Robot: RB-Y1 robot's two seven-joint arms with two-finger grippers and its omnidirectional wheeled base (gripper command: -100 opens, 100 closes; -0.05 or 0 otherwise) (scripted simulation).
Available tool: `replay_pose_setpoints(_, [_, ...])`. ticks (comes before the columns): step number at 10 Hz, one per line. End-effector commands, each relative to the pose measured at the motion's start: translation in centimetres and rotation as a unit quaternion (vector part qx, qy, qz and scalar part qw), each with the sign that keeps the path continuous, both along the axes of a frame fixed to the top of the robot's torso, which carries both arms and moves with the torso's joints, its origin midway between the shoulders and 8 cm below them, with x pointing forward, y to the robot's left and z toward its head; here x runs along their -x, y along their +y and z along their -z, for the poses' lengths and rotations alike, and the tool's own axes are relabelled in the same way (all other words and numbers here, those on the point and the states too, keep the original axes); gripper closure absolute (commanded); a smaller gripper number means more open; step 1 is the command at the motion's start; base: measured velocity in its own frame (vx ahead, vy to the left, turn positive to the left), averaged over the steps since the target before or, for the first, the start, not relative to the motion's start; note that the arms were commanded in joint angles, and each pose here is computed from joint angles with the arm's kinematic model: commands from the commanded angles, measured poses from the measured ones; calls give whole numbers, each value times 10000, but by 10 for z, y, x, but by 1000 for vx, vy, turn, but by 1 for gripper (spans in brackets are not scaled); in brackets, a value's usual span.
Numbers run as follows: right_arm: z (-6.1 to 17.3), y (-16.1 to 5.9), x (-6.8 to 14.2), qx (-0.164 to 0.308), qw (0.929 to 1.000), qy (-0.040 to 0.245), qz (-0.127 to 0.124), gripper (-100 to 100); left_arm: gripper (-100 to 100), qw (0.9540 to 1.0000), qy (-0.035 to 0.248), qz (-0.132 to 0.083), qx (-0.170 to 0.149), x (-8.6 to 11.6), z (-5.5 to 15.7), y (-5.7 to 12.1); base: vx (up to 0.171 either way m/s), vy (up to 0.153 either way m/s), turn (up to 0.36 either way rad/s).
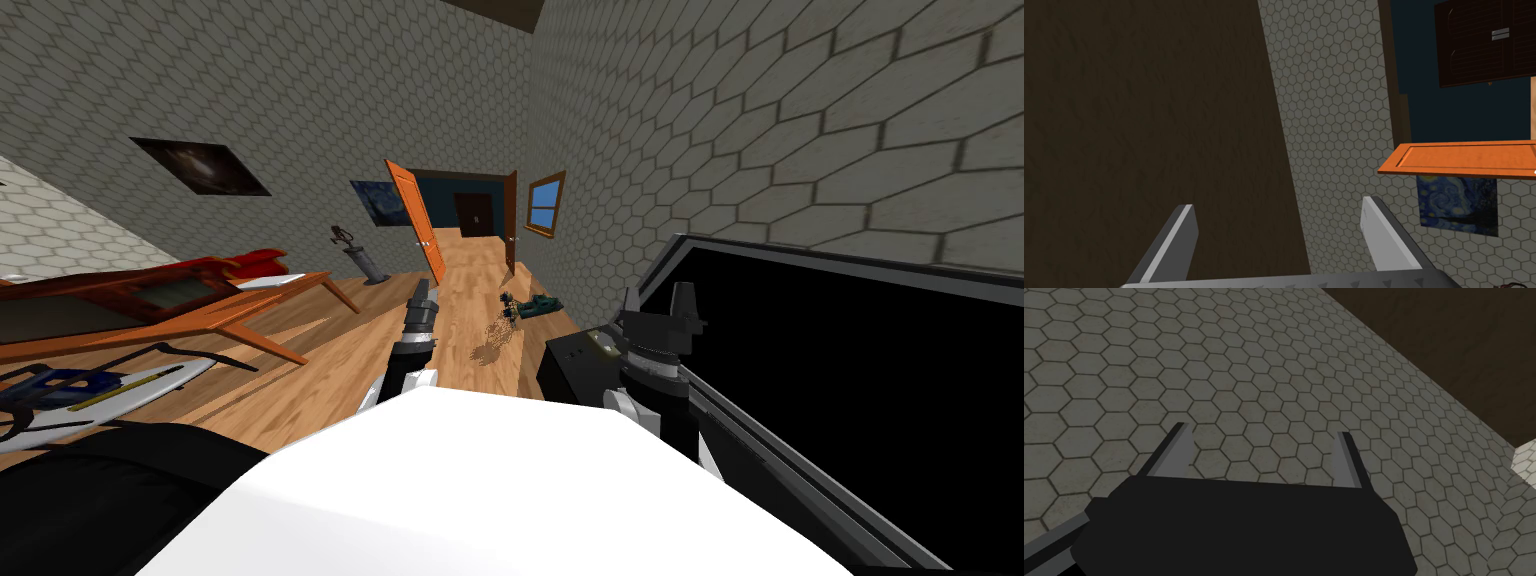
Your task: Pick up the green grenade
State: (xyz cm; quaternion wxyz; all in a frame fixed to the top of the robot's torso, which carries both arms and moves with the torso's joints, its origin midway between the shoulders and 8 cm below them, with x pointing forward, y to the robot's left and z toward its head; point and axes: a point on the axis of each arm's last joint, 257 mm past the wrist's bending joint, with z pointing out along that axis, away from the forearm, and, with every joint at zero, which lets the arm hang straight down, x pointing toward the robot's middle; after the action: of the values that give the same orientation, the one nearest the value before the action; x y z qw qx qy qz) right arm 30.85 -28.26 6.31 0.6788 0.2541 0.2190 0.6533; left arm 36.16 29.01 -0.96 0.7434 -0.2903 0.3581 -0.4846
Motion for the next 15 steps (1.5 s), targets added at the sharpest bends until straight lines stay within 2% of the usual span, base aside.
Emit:
replay_pose_setpoints(1, [14,1,-16,267,9992,304,66,-100,0,10000,0,0,0,0,0,0,-3,-6,51])
replay_pose_setpoints(4, [40,-3,-41,600,9946,811,249,-100,0,10000,0,0,0,0,0,0,-4,-11,42])
replay_pose_setpoints(5, [40,-3,-41,600,9946,811,249,-100,0,10000,0,0,0,0,0,0,1,-7,12])
replay_pose_setpoints(7, [63,-9,-61,856,9878,1231,425,-100,0,10000,0,0,0,0,0,0,4,-5,35])
replay_pose_setpoints(8, [64,-9,-61,853,9875,1252,428,-100,0,10000,0,0,0,0,0,0,6,-5,14])
replay_pose_setpoints(11, [107,-23,-92,1275,9694,1961,741,-100,0,10000,0,0,0,0,0,0,16,0,38])
replay_pose_setpoints(12, [111,-24,-94,1263,9678,2043,750,-100,0,10000,0,0,0,0,0,0,21,-1,10])
replay_pose_setpoints(14, [145,-38,-114,1547,9489,2573,973,-100,0,10000,0,0,0,0,0,0,24,0,27])
replay_pose_setpoints(15, [149,-39,-115,1537,9470,2644,981,-100,0,10000,0,0,0,0,0,0,25,3,12])
